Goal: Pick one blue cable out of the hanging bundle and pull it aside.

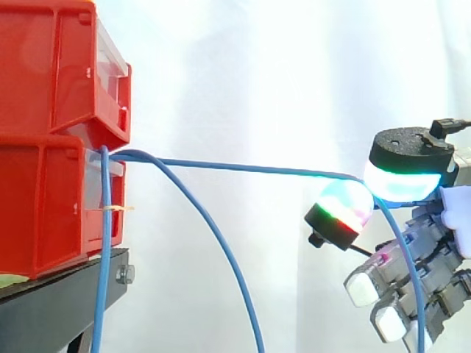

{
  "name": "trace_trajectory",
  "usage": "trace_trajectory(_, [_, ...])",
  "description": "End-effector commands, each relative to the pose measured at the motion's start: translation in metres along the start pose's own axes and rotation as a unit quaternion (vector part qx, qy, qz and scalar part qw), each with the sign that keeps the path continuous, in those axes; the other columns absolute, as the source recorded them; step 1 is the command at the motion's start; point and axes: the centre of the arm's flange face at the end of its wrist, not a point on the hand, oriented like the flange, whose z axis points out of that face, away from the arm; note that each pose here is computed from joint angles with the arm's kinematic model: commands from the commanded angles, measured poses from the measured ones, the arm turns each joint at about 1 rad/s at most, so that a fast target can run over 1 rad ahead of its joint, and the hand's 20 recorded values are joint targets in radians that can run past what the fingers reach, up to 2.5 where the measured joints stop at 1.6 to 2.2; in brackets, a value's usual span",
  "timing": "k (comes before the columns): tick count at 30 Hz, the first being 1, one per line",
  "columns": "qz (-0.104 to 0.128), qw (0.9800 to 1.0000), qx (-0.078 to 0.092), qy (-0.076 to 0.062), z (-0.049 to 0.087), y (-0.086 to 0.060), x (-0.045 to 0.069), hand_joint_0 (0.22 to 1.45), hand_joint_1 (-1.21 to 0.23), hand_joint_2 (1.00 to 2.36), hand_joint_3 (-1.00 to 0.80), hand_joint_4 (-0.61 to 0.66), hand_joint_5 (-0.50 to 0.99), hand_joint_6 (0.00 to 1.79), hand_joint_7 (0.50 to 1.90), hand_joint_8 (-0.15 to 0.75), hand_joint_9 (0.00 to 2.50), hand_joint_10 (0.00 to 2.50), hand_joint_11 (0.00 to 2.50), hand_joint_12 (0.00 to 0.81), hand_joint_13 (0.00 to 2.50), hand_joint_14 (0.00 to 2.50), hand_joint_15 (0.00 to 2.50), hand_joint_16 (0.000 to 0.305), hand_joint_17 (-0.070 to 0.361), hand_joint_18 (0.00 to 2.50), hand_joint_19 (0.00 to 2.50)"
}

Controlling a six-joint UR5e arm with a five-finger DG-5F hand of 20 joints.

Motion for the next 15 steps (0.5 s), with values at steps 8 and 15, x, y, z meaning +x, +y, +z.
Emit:
trace_trajectory(8, [-0.001,1.0000,0.000,0.000,0.0000,0.0000,-0.0003,0.50,-0.84,1.56,0.07,-0.25,-0.02,0.85,1.30,0.270,0.91,0.00,0.18,0.408,0.83,0.01,0.46,0.067,0.150,0.78,0.35])
trace_trajectory(15, [-0.001,1.0000,0.001,0.001,-0.0003,-0.0007,0.0007,0.50,-0.83,1.60,0.06,-0.25,-0.02,0.85,1.30,0.272,0.92,0.00,0.18,0.410,0.84,0.02,0.47,0.067,0.152,0.79,0.34])
